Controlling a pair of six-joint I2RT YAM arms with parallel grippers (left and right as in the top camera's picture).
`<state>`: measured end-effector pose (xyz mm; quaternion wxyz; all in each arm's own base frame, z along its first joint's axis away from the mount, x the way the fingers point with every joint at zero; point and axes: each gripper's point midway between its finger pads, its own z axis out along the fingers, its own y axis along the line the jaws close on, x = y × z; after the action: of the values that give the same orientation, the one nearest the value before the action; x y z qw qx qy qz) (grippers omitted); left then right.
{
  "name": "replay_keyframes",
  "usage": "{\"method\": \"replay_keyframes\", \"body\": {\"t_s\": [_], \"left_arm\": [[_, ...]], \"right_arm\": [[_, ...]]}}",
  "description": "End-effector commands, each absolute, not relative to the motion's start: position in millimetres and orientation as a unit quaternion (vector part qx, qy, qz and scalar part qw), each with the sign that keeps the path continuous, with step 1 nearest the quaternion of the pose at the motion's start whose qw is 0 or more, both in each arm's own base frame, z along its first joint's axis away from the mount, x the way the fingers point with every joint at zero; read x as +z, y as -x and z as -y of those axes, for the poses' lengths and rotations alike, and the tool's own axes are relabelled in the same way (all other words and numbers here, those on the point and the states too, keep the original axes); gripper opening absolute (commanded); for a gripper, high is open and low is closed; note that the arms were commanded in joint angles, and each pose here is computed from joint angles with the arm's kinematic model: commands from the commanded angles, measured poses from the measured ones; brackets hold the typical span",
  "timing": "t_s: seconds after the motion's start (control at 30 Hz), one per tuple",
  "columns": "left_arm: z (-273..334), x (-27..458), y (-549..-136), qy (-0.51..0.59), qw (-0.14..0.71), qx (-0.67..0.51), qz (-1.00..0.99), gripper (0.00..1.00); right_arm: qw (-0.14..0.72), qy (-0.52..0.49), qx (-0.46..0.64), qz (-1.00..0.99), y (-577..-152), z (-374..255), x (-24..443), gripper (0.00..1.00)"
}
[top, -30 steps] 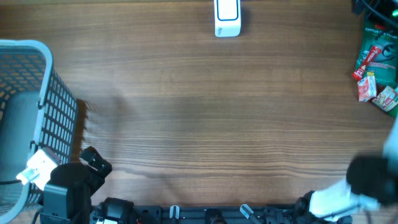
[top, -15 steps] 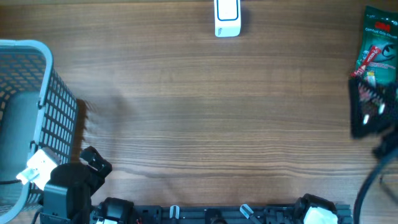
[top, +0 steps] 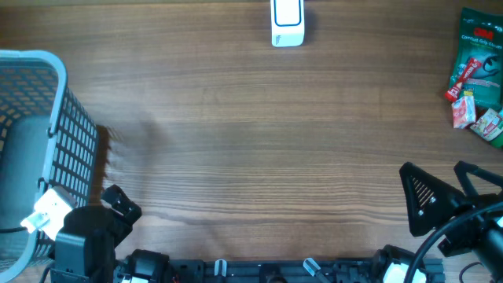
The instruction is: Scan the item barcode
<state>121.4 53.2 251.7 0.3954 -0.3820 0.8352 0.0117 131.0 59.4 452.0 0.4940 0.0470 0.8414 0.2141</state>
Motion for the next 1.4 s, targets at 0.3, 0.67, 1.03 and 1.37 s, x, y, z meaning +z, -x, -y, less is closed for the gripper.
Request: {"method": "replay_keyframes", "body": {"t_s": [0.3,0.67,1.03,1.37], "left_arm": [[-54,255,-121,0.390,0.400,0.009,-0.829,1.00],[-54,255,-121,0.390,0.400,0.009,-0.829,1.00],[-54,255,-121,0.390,0.400,0.009,-0.829,1.00],[-54,255,-121,0.390,0.400,0.009,-0.829,1.00]], "right_arm": [[0.485,-0.046,0.221,-0.845,-129,-61,450,1.00],[0.548,0.105,0.167,-0.813,-135,-69,421,1.00],[0.724,0.241,0.179,-0.621,-163,-98,351,1.00],[0.785,0.266,0.156,-0.537,-192,-100,278,1.00]]}}
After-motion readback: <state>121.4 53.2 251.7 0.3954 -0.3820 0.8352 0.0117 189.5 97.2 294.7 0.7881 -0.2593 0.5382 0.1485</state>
